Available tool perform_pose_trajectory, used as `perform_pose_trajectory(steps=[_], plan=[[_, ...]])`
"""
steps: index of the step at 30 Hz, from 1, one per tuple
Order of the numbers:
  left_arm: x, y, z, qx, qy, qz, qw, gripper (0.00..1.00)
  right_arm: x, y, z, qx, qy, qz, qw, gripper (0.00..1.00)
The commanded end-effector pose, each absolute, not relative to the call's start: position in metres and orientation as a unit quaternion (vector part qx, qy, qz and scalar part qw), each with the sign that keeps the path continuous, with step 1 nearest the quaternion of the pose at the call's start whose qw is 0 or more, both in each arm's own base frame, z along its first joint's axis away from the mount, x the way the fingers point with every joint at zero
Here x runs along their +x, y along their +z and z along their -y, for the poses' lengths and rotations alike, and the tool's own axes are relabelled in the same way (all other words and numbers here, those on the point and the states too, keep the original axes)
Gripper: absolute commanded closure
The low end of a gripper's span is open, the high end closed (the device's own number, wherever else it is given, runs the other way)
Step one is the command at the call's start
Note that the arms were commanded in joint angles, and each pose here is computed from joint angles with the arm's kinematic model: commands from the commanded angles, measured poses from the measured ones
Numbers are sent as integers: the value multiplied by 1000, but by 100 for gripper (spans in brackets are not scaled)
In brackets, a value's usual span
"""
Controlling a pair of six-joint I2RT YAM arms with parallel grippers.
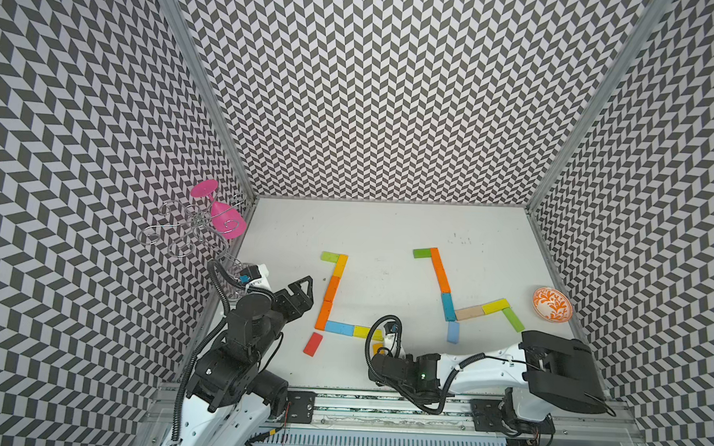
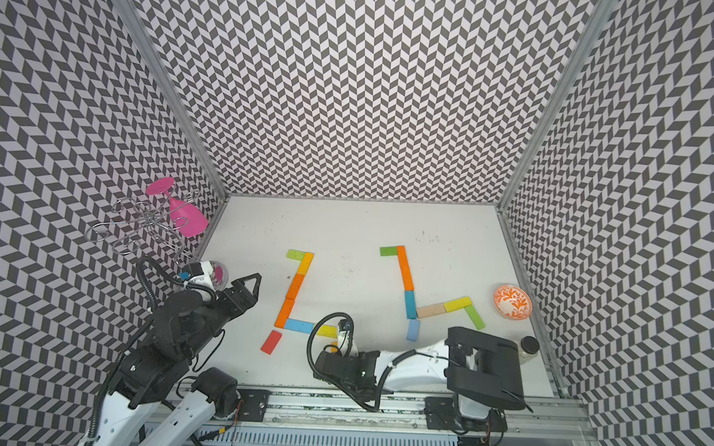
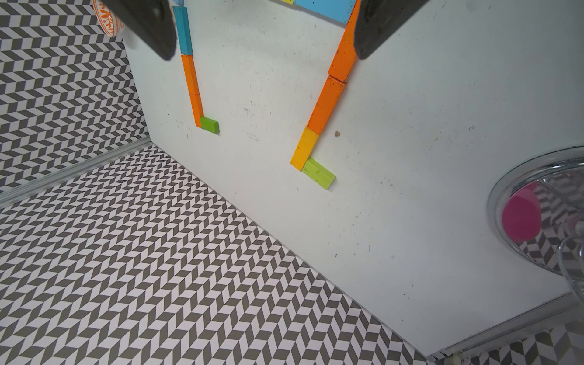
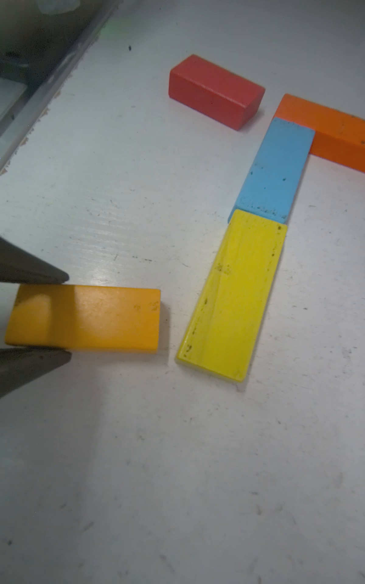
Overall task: Assemble a giraffe with building blocks
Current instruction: Assemble the building block at the center of the board.
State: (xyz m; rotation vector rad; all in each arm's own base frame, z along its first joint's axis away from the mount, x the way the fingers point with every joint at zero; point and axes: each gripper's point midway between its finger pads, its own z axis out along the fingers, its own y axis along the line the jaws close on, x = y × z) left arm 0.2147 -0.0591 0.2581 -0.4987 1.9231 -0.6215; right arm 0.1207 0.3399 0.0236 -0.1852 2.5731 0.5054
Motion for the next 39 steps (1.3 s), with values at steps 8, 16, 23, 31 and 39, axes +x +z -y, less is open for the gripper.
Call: perform_pose_trajectory(steps=[8,16,23,31,39], plan=[[212,274,54,-206,-252,-786,526,11,131,8,-318,-46,142,-955,257,70],[212,271,54,-206,-252,-787,524,11,132,8,-321,-56,139,-955,257,65],[211,271,53,-206,-250,-787,525,11,134,13,-325,-67,137,-953,260,51],[212,267,51,-207,-239,-795,518,11,139,51,-331,-94,154,-940,290,30],[220,230,54,-191,-165,-861,442,7,151,133,-309,-115,205,-895,380,19]])
